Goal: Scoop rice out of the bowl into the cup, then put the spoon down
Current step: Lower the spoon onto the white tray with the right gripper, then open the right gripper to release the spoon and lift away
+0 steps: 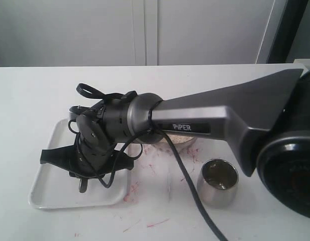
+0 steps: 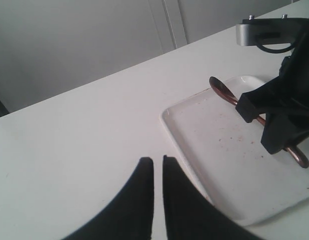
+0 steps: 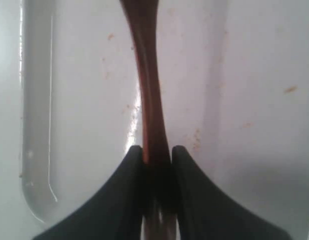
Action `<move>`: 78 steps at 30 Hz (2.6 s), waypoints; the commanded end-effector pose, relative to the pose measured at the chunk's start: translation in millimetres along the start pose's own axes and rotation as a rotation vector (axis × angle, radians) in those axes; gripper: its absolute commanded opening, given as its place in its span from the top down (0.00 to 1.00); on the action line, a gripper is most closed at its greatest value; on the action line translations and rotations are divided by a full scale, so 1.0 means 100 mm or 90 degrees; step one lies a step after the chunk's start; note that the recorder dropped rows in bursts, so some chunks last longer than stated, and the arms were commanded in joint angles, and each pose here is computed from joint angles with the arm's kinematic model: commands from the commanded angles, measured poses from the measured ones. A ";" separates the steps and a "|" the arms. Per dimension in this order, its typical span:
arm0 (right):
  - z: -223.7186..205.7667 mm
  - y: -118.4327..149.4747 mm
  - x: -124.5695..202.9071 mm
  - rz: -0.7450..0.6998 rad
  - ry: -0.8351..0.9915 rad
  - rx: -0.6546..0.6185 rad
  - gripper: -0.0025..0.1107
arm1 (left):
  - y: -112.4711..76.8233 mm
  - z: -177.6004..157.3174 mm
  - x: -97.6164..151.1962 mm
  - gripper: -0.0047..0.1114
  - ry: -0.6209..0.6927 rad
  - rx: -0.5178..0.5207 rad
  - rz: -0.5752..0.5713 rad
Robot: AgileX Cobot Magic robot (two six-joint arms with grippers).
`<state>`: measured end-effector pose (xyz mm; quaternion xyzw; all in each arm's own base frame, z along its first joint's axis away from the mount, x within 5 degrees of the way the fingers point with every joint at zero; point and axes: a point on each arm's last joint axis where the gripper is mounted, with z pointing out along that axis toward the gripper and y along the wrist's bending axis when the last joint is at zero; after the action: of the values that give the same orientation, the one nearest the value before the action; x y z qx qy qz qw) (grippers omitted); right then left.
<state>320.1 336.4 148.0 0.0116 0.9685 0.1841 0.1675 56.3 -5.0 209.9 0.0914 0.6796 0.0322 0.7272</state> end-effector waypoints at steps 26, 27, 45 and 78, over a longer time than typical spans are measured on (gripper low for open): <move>0.13 -0.06 0.02 -0.006 0.014 0.022 0.98 | 0.00 0.00 -0.01 0.84 -0.004 0.001 -0.005; 0.14 -0.06 0.03 -0.006 0.015 0.023 0.98 | 0.00 0.00 -0.01 0.84 -0.004 0.001 -0.005; 0.14 -0.08 0.04 -0.015 0.024 0.032 0.69 | 0.00 0.00 -0.01 0.84 -0.004 0.001 -0.005; -1.44 0.35 -0.32 -0.160 -0.183 -0.151 0.81 | 0.00 0.00 -0.01 0.84 -0.004 0.001 -0.005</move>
<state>308.3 324.1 268.6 -0.0451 0.9177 0.2743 0.2838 56.3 -5.0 209.9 0.0914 0.6796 0.0322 0.7272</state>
